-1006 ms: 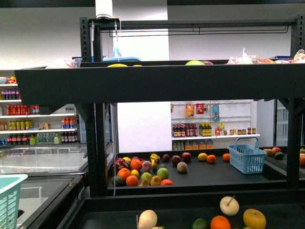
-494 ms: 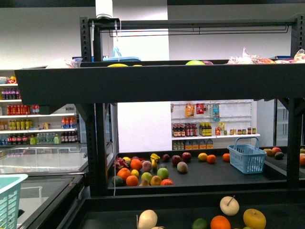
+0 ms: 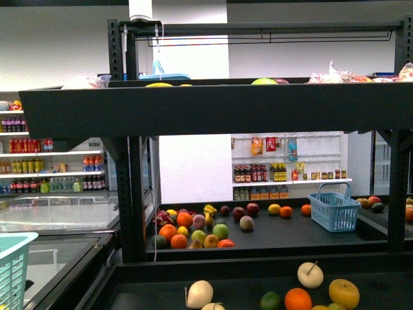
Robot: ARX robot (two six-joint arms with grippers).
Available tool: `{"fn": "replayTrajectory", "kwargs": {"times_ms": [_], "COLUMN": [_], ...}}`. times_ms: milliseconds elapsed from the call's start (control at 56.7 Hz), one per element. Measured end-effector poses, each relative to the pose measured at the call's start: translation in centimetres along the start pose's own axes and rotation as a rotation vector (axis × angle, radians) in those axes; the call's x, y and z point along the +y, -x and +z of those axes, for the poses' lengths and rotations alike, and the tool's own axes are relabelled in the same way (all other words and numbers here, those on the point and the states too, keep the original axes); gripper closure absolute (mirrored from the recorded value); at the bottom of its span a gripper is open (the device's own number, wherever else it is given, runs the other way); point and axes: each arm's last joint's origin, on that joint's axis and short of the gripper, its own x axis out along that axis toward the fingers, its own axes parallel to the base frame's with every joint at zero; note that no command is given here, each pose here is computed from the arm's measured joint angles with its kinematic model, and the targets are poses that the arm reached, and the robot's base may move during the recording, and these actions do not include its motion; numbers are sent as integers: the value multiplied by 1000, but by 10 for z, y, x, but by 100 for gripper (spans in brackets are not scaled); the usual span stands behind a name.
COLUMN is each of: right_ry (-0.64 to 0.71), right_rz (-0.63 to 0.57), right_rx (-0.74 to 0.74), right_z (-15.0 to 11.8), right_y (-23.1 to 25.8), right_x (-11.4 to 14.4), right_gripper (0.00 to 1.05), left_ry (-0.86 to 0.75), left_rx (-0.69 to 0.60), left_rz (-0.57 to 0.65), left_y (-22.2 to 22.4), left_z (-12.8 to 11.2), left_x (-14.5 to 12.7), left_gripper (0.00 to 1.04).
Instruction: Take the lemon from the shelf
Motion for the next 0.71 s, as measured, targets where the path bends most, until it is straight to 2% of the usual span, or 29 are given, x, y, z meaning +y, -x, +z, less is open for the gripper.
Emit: {"fn": "replayTrajectory", "kwargs": {"times_ms": [706], "right_ry": [0], "right_rz": [0], "right_rx": [0], "right_z": [0], "right_y": [0], "right_x": [0], "right_gripper": [7], "left_ry": [0], "left_rx": [0], "left_rz": [0], "left_y": [0], "left_z": [0], "left_x": [0], "left_gripper": [8]}}
